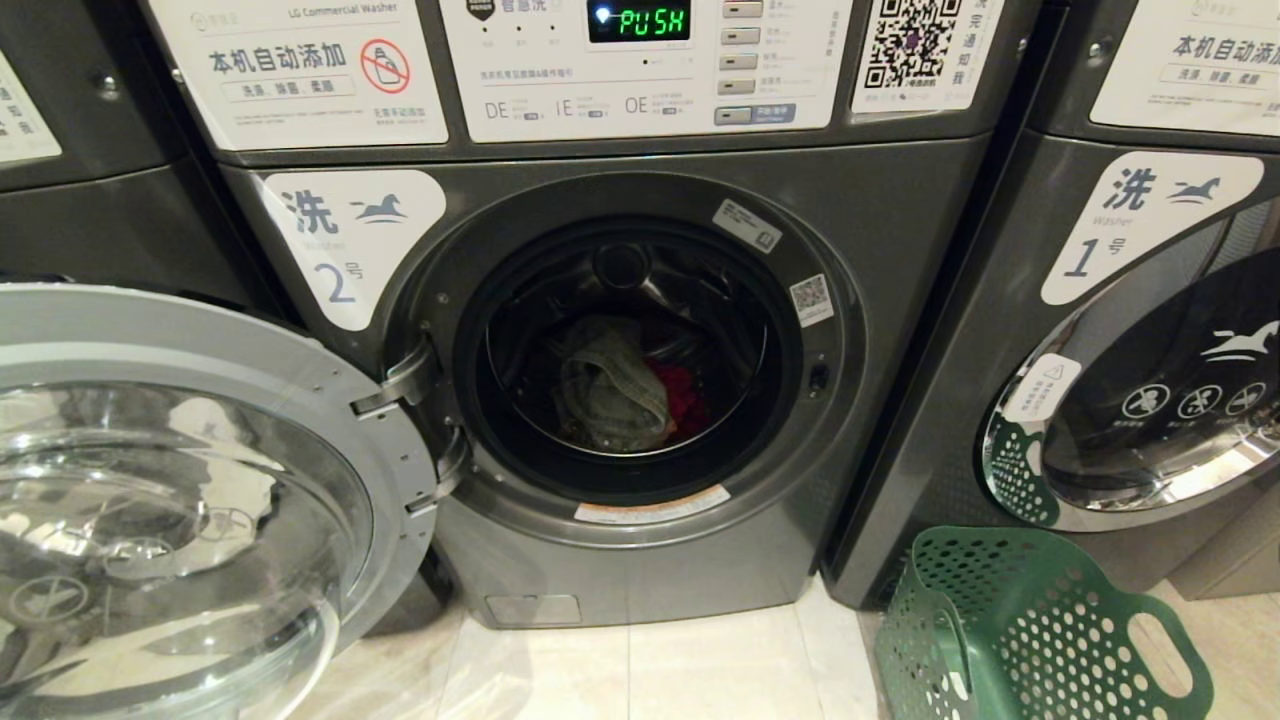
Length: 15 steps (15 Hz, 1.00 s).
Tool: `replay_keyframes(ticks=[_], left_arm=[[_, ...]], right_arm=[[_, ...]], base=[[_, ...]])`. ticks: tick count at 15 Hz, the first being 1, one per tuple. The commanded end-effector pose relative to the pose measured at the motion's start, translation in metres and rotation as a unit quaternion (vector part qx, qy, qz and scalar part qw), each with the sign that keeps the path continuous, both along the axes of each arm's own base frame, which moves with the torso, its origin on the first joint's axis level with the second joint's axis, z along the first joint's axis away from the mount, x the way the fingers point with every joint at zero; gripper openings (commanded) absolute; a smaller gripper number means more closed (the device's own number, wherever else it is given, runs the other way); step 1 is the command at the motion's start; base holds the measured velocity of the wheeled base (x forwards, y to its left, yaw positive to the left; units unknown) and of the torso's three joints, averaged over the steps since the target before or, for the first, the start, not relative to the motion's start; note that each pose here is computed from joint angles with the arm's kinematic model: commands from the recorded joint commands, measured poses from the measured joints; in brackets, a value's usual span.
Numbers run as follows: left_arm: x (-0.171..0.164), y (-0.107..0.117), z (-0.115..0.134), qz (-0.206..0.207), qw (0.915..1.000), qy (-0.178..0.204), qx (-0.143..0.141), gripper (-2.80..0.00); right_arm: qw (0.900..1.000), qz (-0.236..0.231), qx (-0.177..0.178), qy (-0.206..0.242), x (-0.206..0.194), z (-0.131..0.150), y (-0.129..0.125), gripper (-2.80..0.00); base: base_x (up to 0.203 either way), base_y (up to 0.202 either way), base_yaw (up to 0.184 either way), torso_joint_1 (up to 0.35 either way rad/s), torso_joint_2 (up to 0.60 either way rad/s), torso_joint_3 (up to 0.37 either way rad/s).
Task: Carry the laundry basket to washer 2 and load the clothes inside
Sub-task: Close the washing machine door with the left hand
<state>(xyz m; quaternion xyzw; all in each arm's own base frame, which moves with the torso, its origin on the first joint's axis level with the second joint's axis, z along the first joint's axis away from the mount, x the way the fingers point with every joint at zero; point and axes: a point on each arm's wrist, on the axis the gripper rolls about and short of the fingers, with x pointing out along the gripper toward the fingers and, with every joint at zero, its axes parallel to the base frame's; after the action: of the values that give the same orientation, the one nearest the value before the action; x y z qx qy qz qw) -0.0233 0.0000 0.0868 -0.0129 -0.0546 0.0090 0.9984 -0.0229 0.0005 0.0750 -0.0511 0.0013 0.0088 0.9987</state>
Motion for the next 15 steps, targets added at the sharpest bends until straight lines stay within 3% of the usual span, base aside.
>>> replay_keyframes(ticks=[1,4,15], left_arm=[[0.0033,0.0001,-0.0111,0.001,0.9998,0.02,0.0,-2.8],[0.0032,0.0,-0.0112,0.0,0.9998,0.02,0.0,-2.8],[0.0032,0.0,-0.0112,0.0,0.9998,0.02,0.0,-2.8]], right_arm=[[1.0,0.0,0.0,0.001,0.0001,0.0,0.0,-2.8],[1.0,0.0,-0.001,0.001,0.0001,0.0,0.0,-2.8],[1.0,0.0,-0.003,0.001,0.0001,0.0,0.0,-2.8]], base=[[0.0,0.0,0.0,0.0,0.0,0.0],[-0.025,0.0,0.0,0.003,0.0,0.001],[-0.187,0.0,0.001,0.002,0.0,0.004]])
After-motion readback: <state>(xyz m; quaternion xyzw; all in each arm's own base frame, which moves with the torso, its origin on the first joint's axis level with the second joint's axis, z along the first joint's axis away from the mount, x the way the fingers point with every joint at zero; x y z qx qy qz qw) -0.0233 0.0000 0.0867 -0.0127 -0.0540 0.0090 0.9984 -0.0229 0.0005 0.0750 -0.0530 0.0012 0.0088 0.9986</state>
